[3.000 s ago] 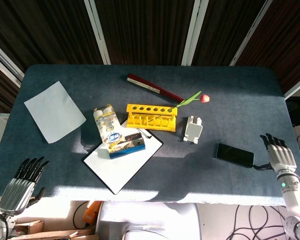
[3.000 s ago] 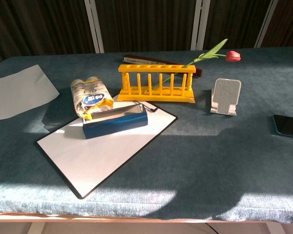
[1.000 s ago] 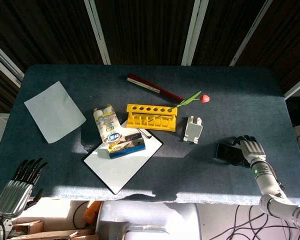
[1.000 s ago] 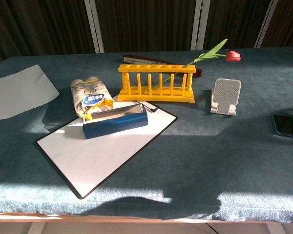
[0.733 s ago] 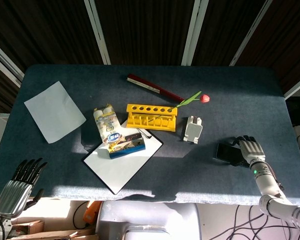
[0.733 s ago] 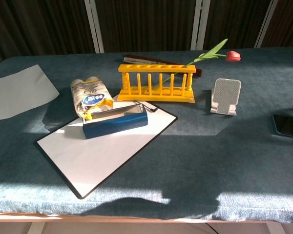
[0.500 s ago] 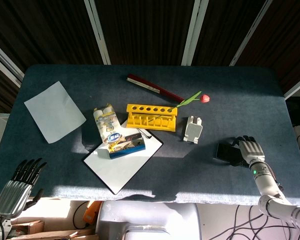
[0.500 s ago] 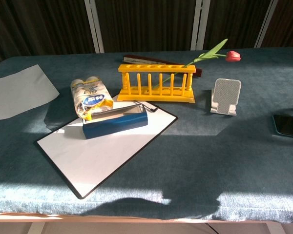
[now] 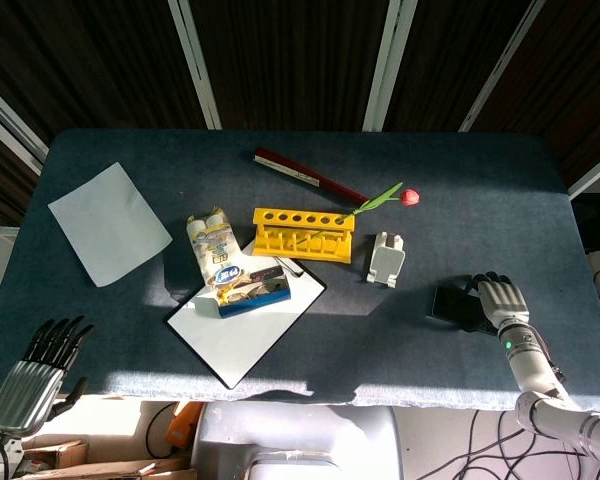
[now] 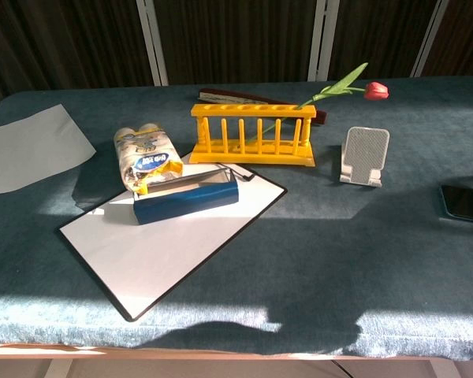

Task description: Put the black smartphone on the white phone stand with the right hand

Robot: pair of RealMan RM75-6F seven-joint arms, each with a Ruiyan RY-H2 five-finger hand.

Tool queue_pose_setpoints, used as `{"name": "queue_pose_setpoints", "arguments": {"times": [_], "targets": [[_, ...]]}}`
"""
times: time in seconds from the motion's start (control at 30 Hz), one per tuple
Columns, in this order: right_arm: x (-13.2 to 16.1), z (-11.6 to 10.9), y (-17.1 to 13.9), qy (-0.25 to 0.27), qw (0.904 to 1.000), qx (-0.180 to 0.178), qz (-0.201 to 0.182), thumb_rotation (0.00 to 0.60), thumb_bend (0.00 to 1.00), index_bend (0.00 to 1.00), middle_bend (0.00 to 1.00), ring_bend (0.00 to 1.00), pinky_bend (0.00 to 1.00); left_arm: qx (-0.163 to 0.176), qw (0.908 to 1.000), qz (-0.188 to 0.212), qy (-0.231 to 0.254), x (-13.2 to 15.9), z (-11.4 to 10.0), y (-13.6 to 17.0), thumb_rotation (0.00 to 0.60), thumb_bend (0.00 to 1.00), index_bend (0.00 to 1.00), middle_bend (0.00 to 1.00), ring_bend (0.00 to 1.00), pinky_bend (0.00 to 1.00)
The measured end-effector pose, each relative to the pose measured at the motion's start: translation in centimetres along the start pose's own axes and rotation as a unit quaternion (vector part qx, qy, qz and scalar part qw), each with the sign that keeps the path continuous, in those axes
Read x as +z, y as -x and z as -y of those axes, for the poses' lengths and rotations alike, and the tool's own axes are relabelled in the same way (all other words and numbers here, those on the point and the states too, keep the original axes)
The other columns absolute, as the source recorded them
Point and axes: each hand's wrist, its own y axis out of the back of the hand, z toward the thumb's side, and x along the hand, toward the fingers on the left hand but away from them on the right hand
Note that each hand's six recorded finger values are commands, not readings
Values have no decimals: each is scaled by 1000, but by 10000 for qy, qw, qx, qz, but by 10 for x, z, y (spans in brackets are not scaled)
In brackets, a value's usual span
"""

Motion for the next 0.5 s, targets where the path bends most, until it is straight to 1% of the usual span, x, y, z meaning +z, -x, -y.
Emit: {"name": "queue_pose_setpoints", "arguments": {"times": [0.3, 0.5], "targets": [[3, -2, -3, -122, 9999, -121, -8, 600, 269, 676, 423, 272, 309, 10, 10000, 30, 17, 1, -1, 2, 600, 371, 0, 0, 0, 0], [5, -1, -5, -253, 9995, -179, 9, 600, 273, 735, 477, 336, 349, 29, 10000, 38, 30, 0, -1, 3, 600, 370, 0, 0, 0, 0]]}}
